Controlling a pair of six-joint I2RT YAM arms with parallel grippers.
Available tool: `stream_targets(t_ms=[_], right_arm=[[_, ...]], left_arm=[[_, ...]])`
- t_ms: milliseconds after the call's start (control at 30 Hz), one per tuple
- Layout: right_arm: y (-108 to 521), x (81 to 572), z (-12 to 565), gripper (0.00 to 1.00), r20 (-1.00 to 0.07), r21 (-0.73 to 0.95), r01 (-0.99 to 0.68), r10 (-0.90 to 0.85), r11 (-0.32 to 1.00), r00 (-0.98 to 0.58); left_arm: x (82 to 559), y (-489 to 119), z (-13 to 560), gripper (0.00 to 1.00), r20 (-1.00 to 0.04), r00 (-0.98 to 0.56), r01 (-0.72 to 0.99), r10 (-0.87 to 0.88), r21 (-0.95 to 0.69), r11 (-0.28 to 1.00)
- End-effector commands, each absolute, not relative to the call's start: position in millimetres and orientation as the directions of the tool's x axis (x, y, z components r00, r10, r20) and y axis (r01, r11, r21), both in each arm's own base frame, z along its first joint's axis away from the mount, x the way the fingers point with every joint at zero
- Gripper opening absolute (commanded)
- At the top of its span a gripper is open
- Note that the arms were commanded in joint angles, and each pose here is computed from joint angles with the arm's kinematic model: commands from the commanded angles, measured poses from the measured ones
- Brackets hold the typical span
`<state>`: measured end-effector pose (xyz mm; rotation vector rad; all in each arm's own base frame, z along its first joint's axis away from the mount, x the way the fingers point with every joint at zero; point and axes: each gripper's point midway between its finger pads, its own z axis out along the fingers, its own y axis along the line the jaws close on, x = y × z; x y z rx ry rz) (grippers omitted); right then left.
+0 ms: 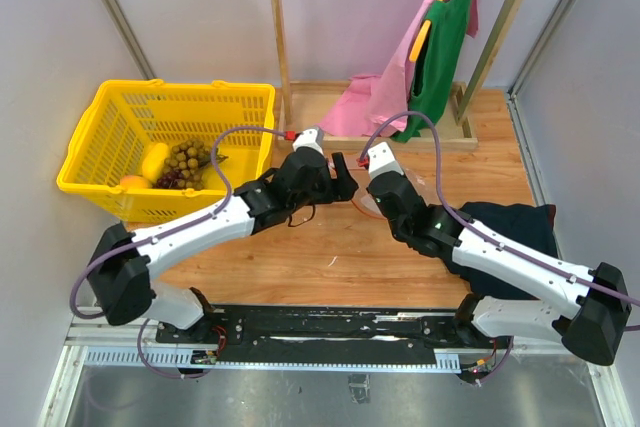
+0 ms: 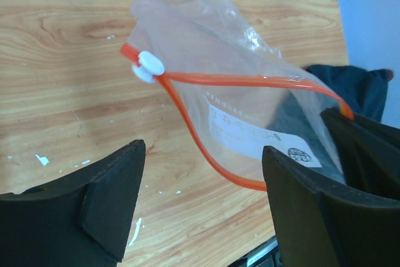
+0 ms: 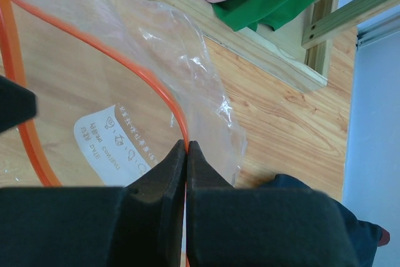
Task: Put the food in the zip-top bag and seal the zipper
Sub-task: Open the zipper of the food storage bag, then pick up the fake fruit from the bin.
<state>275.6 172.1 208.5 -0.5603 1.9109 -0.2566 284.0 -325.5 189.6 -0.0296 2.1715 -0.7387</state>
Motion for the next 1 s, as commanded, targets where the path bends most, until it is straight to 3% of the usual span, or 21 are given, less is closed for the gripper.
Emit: stream_targets(t_ms=[0, 200, 667, 967], right_arm=[[174.9, 277.4, 221.8, 0.01, -0.840, -0.403, -0.220, -0.454, 0.889, -0.296], [175.2, 277.6, 219.7, 0.01, -0.839, -0.403, -0.221, -0.454, 0.888, -0.298], [175.8, 276.2, 218.3, 0.01, -0.845, -0.391, -0.229, -0.447, 0.891, -0.293], [175.9, 275.0, 219.2, 0.01, -0.850, -0.383, -0.235, -0.441, 0.893, -0.290]], left_arm=[[285.8, -302.5, 242.3, 0.82, -0.748, -0.568, 0.200, -0.343, -0.530, 0.824], [289.6, -259.8, 281.0, 0.99, -0.778, -0.485, 0.106, -0.399, -0.505, 0.857], [332.5, -124.9, 327.5, 0.99, -0.850, -0.357, -0.161, -0.386, -0.352, 0.922], [376.1, -37.8, 288.3, 0.99, -0.873, -0.401, -0.309, -0.279, -0.158, 0.938]])
